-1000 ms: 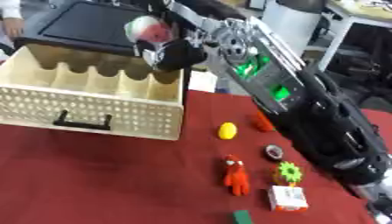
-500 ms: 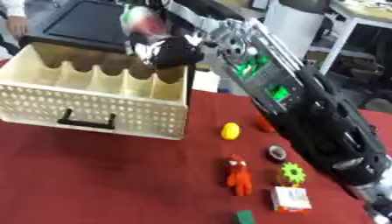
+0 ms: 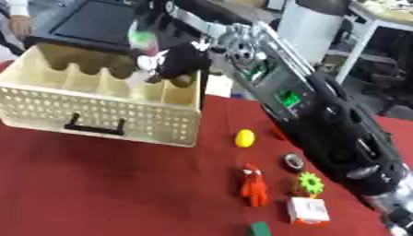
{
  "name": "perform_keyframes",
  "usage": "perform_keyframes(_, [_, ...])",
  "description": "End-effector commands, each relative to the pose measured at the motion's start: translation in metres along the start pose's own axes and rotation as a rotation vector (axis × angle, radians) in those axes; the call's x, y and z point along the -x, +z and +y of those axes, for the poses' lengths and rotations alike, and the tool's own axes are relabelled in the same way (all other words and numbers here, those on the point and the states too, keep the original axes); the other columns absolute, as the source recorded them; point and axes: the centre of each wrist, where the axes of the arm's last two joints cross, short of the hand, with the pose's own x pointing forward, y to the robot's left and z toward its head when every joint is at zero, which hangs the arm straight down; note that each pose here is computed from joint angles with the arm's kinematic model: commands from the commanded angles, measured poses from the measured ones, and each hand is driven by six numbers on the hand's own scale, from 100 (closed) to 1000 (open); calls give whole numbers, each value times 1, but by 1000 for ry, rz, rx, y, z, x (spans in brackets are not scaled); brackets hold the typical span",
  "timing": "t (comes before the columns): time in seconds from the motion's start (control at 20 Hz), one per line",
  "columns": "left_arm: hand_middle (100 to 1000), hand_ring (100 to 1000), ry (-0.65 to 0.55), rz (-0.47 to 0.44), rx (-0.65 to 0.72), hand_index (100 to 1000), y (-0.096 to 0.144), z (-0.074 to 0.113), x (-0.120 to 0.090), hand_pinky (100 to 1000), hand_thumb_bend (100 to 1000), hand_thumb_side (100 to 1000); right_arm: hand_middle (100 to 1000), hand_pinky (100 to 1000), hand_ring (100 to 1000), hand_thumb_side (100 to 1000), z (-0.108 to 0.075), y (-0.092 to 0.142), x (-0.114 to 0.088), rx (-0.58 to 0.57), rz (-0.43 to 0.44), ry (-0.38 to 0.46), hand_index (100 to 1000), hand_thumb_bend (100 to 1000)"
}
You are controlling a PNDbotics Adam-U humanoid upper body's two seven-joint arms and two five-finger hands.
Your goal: Pick up objects from table and place into drawer.
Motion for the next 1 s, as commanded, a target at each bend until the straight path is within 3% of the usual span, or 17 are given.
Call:
perform_keyframes(0.05, [100,100,-2,-33,-26,685,-5,7,-7,100,373,1000,800,734,819,490,-11,1,0,31,-5,42,947,296])
perform_keyframes(0.4, [100,100,-5,-27,-22,683,-4,7,-5,100,374,1000,777,719,796,514,-24,9,-2,127,-14,6,922,208])
perform_keyframes(0.45, [100,100,-6,-26,-22,683,-4,7,-5,100,377,1000,772,715,791,557,-27,11,-3,145,-20,-4,918,170])
perform_keyframes(0.5, [100,100,-7,-25,-23,683,-4,7,-5,100,375,1000,770,713,789,521,-31,14,-4,164,-27,-15,917,190])
perform_keyframes(1.0, [100,100,-23,-9,-12,683,0,7,0,100,374,1000,755,706,782,596,-65,67,-10,342,-97,-54,875,100])
